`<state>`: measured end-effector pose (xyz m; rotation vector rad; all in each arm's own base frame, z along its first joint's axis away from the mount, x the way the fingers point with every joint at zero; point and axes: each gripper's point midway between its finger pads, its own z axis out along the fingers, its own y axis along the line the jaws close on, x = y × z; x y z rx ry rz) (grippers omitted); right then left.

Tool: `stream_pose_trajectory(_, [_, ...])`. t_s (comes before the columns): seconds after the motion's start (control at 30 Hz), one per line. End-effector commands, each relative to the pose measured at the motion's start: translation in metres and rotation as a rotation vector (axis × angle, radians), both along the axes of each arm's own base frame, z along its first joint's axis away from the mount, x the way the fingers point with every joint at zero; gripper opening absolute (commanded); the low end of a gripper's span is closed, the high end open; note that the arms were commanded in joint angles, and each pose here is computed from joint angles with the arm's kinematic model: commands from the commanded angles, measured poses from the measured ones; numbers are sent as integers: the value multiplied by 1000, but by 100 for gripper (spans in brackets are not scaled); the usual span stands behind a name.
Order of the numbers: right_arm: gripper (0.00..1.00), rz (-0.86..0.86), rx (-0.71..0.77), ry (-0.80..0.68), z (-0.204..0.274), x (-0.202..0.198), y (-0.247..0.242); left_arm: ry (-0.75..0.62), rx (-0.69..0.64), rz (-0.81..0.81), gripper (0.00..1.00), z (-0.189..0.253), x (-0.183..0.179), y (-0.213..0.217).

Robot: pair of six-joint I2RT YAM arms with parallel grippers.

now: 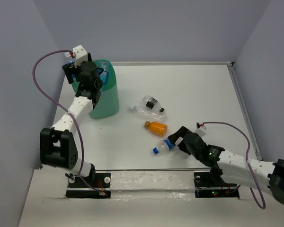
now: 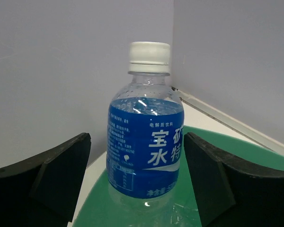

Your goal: Put the plastic bottles in the bin

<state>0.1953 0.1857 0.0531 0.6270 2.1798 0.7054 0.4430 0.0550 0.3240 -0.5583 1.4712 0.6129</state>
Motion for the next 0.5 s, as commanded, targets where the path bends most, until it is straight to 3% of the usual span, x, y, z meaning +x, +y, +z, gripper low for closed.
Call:
stream_pose_trajectory(0.0, [100,-51,-20,-62,13,17,0,-104,-26,0,97,24,-7,-2])
stream_pose_trajectory(0.27, [99,-48,-78,2,-8,18,5,-151,-5,-99,99,52,-27,-32])
stream_pose_trajectory(0.47, [85,-49,-79,-2,-6,19,5,-183,-24,-201,99,70,-47,-66])
